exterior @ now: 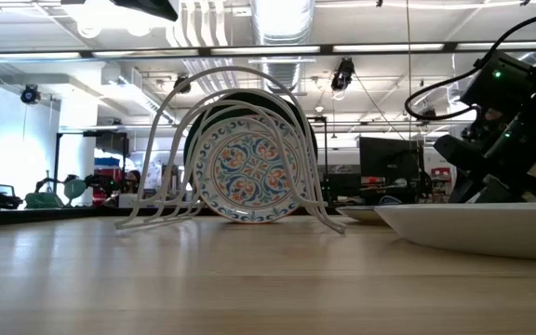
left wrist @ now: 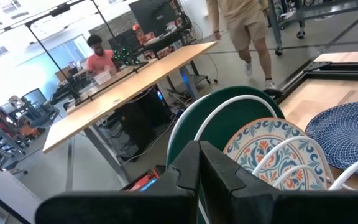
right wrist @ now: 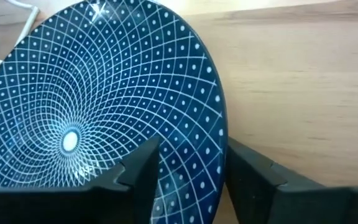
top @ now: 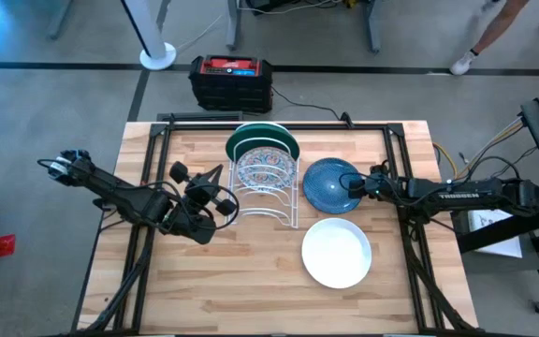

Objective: Sort dishes
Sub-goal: Remove the blue patterned plate from the dish rack, then remove the white patterned plate from the dish rack

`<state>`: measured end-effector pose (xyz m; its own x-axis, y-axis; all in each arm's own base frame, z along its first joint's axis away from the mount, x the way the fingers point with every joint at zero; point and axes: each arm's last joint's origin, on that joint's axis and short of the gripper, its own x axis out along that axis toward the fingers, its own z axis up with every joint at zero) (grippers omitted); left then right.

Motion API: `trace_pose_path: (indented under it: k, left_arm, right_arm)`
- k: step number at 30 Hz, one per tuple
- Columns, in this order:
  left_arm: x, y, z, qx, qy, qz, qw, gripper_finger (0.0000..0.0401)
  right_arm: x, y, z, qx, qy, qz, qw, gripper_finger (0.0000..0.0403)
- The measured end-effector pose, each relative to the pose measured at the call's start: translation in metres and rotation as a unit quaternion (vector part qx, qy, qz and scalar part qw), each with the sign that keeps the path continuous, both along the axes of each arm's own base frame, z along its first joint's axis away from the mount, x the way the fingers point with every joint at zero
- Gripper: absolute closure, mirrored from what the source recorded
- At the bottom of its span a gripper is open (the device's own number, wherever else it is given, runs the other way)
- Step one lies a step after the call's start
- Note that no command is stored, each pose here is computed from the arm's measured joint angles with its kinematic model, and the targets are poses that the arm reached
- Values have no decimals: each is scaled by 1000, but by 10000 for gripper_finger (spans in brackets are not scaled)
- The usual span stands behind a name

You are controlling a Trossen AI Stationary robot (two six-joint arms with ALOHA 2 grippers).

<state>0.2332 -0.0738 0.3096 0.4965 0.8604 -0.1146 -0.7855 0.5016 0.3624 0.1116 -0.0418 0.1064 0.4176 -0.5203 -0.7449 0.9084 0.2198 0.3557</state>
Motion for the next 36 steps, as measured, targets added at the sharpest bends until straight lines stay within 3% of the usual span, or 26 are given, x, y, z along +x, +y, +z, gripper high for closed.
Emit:
trace_pose_path:
  k: [12,17,26,36]
  left_arm:
    - [0,0,0,-8,1,-6,1000,401]
    - [0,0,0,-10,0,-7,1000,401]
    - [0,0,0,-10,0,-7,1000,401]
    - [1,-1,-2,-30,10,-26,999,401]
  right_arm:
    - [-1,2,0,31,5,5,999,197]
    - [-3,4,10,73,47,11,996,194]
    - [-6,4,56,84,146,-5,986,188]
    - [8,0,104,43,116,55,991,186]
